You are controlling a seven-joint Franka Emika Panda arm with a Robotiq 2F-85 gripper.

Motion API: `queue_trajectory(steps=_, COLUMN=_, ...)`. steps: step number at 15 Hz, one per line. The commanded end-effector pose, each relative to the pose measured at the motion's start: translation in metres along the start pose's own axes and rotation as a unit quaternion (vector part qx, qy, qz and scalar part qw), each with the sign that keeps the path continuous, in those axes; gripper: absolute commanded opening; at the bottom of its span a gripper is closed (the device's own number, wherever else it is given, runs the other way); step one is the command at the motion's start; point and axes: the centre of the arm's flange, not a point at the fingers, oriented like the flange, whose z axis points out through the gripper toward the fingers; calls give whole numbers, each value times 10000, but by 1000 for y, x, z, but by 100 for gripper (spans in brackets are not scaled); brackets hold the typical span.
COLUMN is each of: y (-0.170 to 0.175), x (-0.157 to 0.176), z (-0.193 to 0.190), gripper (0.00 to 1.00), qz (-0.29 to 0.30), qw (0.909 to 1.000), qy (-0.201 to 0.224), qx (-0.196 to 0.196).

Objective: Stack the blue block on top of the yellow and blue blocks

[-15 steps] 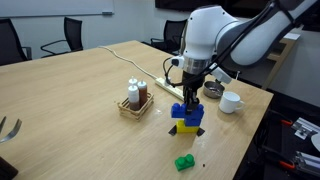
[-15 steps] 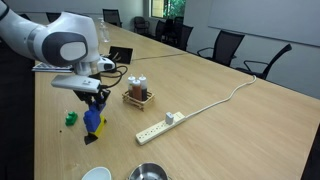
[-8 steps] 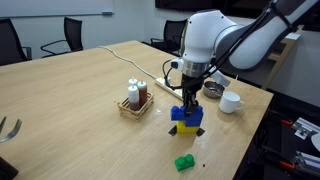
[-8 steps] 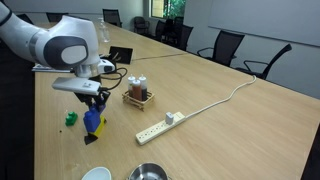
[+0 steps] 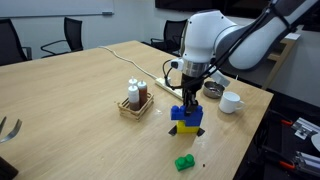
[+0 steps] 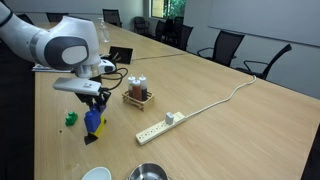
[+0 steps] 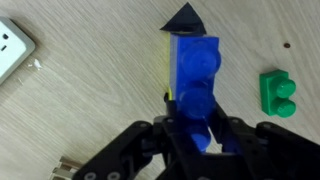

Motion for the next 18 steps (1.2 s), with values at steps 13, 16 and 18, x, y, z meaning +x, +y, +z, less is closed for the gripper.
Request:
queue_trajectory(steps=13, y=-3, x=-20, z=29, gripper=73, qz=150, qw=9996, qy=-230, qx=0)
queue_trajectory(steps=16, y=-1, x=-20, z=19, gripper=95, qz=176, qw=9997, qy=-166, qx=-35)
queue_trajectory(steps=18, y=-1, x=-16, z=7, gripper=100, qz=146, qw=9998, qy=-53, qx=-87)
